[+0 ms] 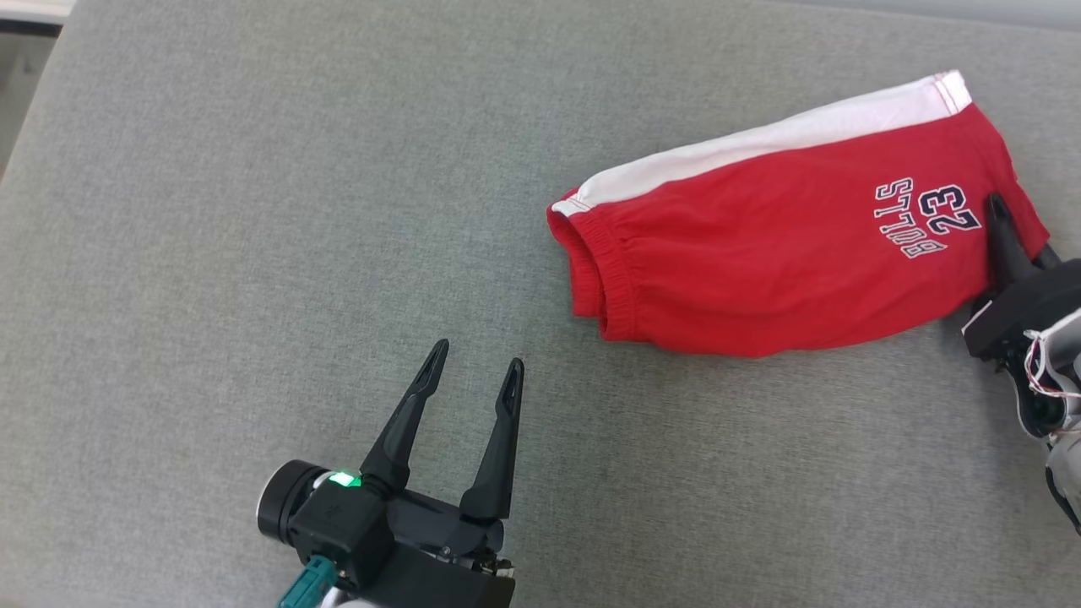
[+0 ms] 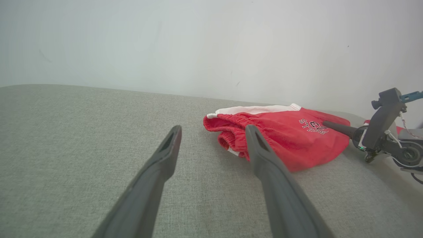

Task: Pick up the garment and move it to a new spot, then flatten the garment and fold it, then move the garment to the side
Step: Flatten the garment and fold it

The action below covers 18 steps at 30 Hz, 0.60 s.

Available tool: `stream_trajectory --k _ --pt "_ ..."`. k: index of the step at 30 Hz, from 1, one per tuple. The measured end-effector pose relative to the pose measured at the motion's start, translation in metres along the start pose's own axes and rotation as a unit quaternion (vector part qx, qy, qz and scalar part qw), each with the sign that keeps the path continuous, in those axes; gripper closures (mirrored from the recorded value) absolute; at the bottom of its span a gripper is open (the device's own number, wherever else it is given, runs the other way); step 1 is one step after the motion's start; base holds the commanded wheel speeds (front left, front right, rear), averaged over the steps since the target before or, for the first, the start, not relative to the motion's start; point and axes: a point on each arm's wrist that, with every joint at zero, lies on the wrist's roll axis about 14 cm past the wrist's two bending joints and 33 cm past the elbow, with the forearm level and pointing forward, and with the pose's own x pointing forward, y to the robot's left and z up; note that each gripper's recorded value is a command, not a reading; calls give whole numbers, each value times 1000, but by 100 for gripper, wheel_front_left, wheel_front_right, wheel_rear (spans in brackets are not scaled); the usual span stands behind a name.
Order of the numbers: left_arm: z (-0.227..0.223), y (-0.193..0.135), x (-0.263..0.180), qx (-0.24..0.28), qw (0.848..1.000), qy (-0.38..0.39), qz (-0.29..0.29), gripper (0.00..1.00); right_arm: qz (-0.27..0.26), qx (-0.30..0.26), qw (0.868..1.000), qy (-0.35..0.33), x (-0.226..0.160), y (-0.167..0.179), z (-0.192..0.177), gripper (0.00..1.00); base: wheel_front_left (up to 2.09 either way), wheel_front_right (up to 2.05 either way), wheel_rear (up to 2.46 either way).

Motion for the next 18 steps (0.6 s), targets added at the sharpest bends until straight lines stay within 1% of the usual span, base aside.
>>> stream_trajectory --k 6,14,18 --pt "3 -7 -1 -1 1000 -4 -9 0 -20 16 1000 -12 -21 -17 4 100 0 0 0" --pt "8 -20 -3 -3 1000 -12 -28 0 -67 26 997 -33 -61 -57 14 100 0 0 0" --pt "9 -27 -4 -5 999 -14 -38 0 -67 21 996 -49 -71 -58 25 100 0 0 0"
